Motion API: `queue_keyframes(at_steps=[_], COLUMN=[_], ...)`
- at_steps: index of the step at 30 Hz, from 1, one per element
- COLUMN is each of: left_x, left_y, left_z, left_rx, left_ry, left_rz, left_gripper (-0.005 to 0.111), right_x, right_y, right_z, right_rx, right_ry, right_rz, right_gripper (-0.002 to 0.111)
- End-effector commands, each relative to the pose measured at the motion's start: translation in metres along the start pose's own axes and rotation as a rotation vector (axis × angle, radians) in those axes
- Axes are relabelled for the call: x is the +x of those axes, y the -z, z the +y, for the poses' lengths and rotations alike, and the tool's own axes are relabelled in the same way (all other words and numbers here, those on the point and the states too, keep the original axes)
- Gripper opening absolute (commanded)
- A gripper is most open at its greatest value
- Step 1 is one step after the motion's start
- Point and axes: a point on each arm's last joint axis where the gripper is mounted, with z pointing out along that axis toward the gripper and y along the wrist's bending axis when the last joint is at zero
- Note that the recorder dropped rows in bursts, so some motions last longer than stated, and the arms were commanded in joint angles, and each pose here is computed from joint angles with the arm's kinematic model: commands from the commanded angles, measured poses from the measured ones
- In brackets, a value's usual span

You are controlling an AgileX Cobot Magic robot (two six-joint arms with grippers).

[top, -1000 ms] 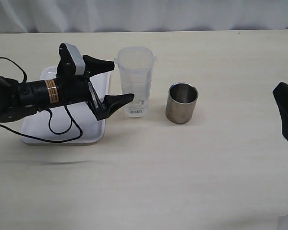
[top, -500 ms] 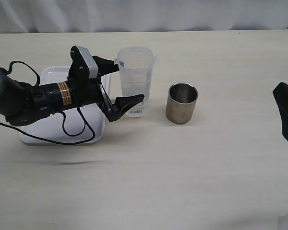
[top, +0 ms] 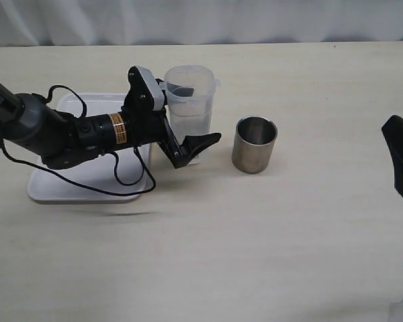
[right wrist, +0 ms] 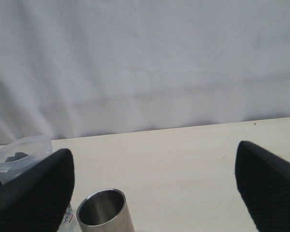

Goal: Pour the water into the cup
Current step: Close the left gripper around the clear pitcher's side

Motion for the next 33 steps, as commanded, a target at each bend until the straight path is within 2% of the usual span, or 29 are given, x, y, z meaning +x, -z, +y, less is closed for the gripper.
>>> queue_keyframes(at_steps=[1, 13, 15, 16, 18, 21, 33], left_x=[-0.001, -0.004, -0.004, -0.004, -0.003, -0.003, -0.005], left_y=[-0.002, -0.004, -0.004, -0.004, -0.004, -0.004, -0.004], left_z=[0.005, 0.002, 0.002, 0.002, 0.001, 0.000, 0.000], left_rx=[-0.054, -0.041, -0.041, -0.041, -0.038, -0.020, -0.015], left_ry=[0.034, 0.040, 0.040, 0.040, 0.038, 0.033, 0.169], left_rz=[-0.013, -0.033, -0.033, -0.033, -0.030, -0.030, -0.049], left_gripper=[0.105, 0.104, 0.093, 0.079, 0.059, 0.038, 0.003], right_x=[0.001, 0.005, 0.006, 0.007, 0.008, 0.009, 0.017], right_y=[0.000, 0.000, 0.000, 0.000, 0.000, 0.001, -0.007], right_z=[0.001, 0.000, 0.002, 0.003, 0.002, 0.002, 0.003], right_rx=[-0.010, -0.003, -0.028, -0.029, -0.022, -0.024, -0.047], right_ry=[0.004, 0.009, 0.009, 0.007, 0.005, 0.016, 0.015], right_rz=[-0.001, 0.051, 0.063, 0.068, 0.081, 0.092, 0.157], right_gripper=[0.084, 0.084, 0.084, 0.084, 0.084, 0.084, 0.084])
